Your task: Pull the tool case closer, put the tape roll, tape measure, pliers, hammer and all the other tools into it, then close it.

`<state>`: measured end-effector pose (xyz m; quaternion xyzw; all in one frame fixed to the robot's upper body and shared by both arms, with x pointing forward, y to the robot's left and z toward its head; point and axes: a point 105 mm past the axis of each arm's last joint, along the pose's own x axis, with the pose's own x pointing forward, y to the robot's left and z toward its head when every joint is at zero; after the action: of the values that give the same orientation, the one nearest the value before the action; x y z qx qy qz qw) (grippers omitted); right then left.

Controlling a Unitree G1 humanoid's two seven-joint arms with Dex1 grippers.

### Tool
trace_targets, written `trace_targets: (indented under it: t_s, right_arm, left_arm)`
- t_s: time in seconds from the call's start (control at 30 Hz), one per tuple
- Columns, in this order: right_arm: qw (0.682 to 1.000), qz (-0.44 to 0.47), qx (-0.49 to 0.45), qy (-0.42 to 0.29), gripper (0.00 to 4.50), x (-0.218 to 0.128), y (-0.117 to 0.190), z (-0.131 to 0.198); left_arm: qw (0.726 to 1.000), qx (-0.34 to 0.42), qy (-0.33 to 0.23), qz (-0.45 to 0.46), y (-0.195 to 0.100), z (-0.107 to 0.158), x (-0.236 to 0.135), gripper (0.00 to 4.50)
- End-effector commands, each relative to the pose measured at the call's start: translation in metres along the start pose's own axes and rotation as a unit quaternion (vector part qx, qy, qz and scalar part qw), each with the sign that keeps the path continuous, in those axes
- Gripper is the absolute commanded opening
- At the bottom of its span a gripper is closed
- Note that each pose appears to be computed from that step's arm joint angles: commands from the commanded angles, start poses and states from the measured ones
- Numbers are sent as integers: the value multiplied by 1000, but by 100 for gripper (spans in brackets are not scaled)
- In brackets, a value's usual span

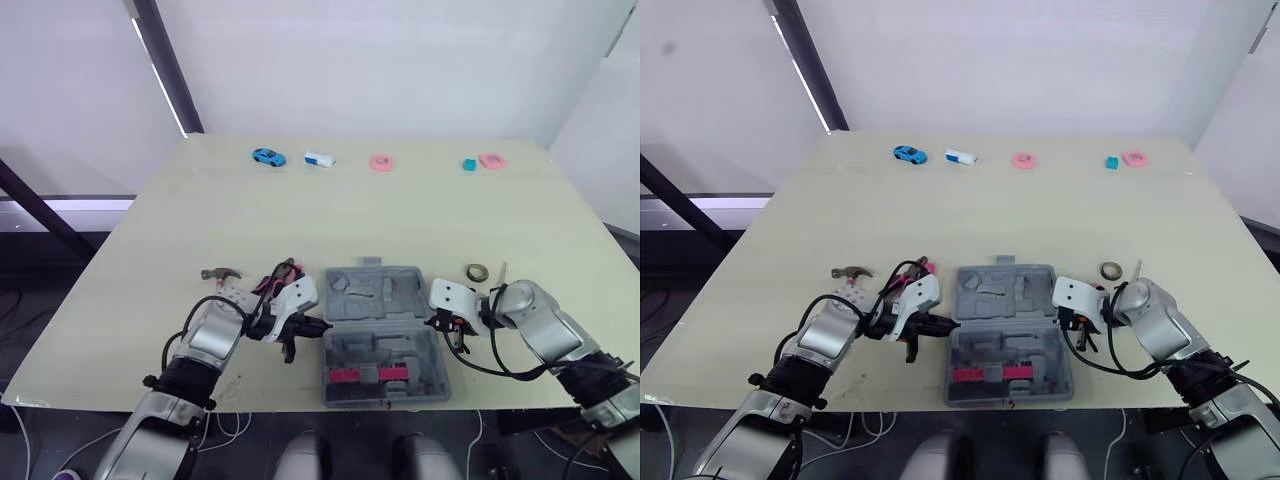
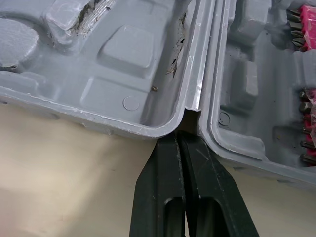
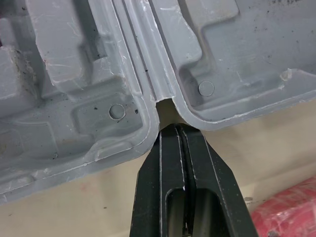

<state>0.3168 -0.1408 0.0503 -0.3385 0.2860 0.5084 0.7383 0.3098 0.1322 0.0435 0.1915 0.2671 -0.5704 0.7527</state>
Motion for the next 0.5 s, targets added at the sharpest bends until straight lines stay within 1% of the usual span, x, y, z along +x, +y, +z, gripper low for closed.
trace_targets:
  t_s: [0.03,0.4,0.5]
  right_arm:
    - [1000,8,-9,-19,0,-2,5,9]
    - [1000,14,-5,-17,0,-4,10,9]
    - [1000,17,-1,-17,0,-6,14,7]
  left_arm:
    - [1000,17,-14,-21,-11,10,6,13]
    - [1000,12,-9,-21,-13,5,5,13]
    - [1000,9,-7,-26,-17,3,5,13]
